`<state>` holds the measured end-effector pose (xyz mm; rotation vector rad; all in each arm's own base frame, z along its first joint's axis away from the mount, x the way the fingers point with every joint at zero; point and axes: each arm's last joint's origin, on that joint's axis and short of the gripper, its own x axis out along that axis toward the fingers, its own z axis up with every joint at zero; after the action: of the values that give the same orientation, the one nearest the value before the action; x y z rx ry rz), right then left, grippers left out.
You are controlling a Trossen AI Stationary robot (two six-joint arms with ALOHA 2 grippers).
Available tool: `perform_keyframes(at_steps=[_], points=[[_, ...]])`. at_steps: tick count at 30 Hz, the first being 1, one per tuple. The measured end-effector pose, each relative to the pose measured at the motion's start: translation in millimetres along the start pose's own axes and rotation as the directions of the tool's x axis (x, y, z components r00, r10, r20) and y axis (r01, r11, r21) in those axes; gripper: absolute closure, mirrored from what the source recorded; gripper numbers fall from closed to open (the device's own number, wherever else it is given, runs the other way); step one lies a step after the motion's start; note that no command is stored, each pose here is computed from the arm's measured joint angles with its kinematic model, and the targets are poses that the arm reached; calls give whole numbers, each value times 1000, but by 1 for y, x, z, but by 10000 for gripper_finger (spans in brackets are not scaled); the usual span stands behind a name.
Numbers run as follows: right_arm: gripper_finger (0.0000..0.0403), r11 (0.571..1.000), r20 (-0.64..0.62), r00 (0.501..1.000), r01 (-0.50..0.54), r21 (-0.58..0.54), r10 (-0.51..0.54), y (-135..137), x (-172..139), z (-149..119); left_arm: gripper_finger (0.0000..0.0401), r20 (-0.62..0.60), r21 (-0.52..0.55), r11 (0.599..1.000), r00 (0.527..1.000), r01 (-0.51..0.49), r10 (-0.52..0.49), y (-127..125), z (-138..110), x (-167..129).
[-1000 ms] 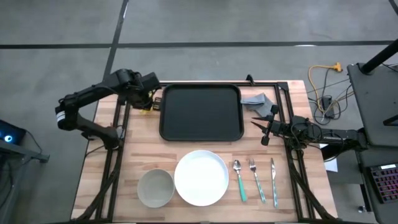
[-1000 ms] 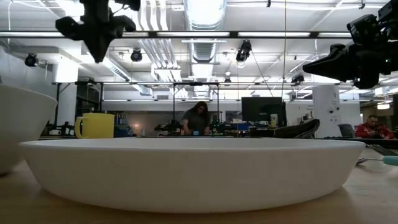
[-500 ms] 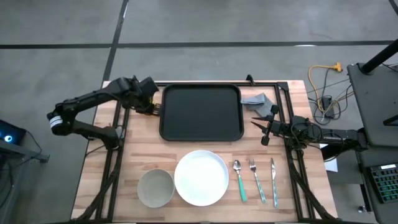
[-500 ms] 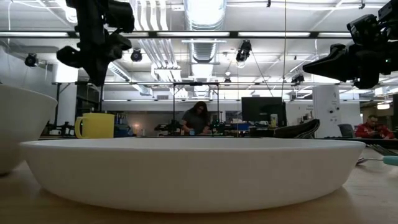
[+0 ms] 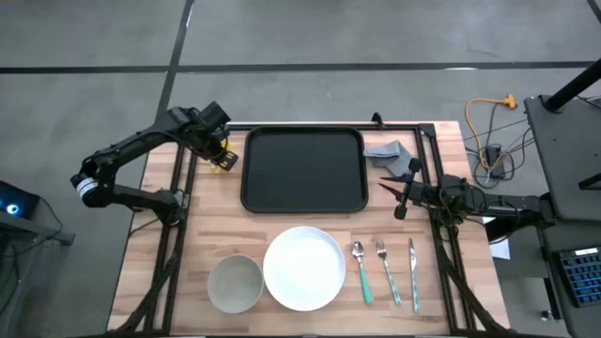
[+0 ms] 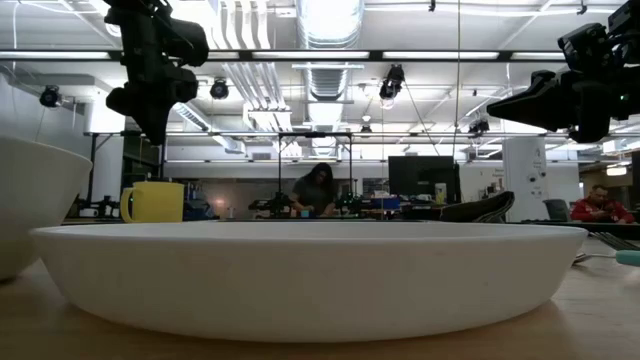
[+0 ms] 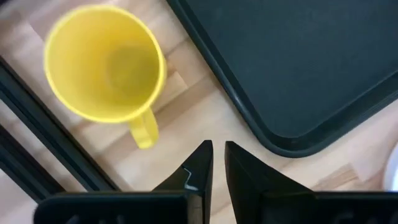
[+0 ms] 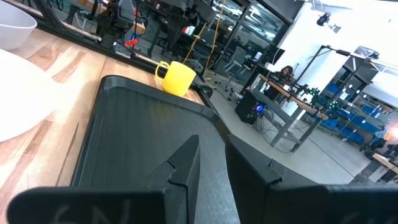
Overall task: Set up tray
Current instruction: Put the yellow mug on the black serving tray
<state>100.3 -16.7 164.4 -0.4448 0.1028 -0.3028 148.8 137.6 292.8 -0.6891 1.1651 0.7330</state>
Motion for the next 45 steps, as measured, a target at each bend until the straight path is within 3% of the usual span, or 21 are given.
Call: perform_keyframes(at_steps=[9, 21, 29, 35, 45], points=[[335, 1000, 0, 1000, 0, 1, 0, 0, 0, 0, 375, -1, 120, 992, 999, -38, 39, 5, 11, 10], [335, 1000, 0, 1000, 0, 0, 0, 0, 0, 0, 370, -2, 66, 996, 998, -60, 61, 5, 29, 32], [335, 1000, 0, 1000, 0, -1, 0, 0, 0, 0, 299, 20, 32, 989, 989, -146, 146, 17, 31, 30], [335, 1000, 0, 1000, 0, 1, 0, 0, 0, 0, 238, 19, 25, 988, 988, -154, 153, 21, 31, 30], [335, 1000, 0, 1000, 0, 0, 0, 0, 0, 0, 221, -2, 28, 988, 988, -153, 153, 22, 28, 34]])
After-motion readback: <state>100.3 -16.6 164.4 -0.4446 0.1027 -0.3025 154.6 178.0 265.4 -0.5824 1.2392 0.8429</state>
